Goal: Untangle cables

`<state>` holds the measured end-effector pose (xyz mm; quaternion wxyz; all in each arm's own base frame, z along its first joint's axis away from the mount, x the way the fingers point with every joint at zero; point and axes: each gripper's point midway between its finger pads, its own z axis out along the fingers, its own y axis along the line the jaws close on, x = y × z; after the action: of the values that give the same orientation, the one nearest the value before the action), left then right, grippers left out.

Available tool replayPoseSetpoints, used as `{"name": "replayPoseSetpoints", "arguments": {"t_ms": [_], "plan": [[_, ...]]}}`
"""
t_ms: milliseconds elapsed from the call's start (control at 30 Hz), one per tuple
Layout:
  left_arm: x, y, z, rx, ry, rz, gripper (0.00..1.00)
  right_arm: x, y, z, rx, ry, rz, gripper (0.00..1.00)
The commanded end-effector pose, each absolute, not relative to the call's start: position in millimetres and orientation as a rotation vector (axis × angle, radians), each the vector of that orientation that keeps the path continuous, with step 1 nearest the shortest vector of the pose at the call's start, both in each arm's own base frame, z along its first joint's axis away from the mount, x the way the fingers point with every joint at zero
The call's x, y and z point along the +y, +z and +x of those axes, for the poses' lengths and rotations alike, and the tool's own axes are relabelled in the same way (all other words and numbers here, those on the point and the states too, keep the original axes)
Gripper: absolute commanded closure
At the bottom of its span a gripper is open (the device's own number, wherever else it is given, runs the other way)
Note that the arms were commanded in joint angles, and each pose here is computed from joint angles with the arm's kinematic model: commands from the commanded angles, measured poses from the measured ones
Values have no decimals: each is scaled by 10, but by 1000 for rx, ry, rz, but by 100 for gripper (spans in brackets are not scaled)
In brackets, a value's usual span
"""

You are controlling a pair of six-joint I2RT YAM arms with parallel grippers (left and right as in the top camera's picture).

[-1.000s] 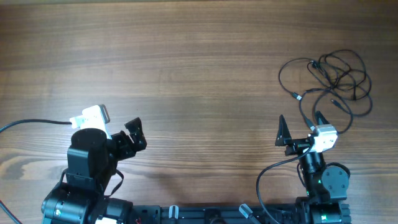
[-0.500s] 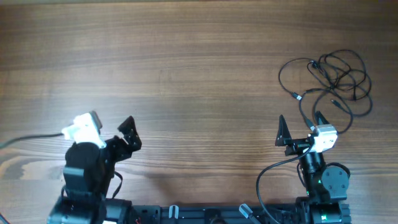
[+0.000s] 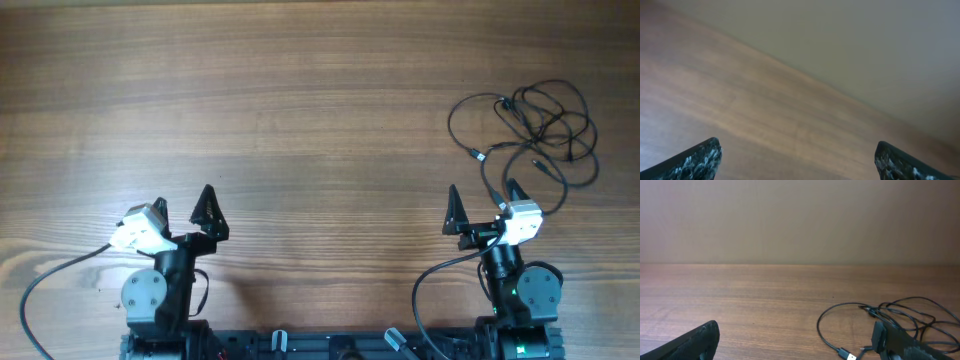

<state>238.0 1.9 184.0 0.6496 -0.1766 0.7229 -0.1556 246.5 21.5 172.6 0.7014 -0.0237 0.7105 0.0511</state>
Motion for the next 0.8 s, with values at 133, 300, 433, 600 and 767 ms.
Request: {"name": "replayPoseSetpoints", "arguments": {"t_ms": [133, 300, 433, 600, 767], "plan": [[17, 1996, 2448, 1459, -373, -342, 0, 232, 1756, 2456, 1567, 111, -69, 0], [10, 2086, 2444, 1417, -304, -260, 0, 232, 1756, 2456, 1567, 110, -69, 0], [-5, 1976, 2457, 1468, -256, -218, 0, 232, 1756, 2456, 1567, 111, -69, 0], [-47, 1594, 2461, 1627, -242, -205, 0, 232, 1756, 2456, 1567, 110, -69, 0], [-60, 1571, 2459, 1636, -259, -213, 0, 232, 1756, 2456, 1567, 111, -69, 0]]}}
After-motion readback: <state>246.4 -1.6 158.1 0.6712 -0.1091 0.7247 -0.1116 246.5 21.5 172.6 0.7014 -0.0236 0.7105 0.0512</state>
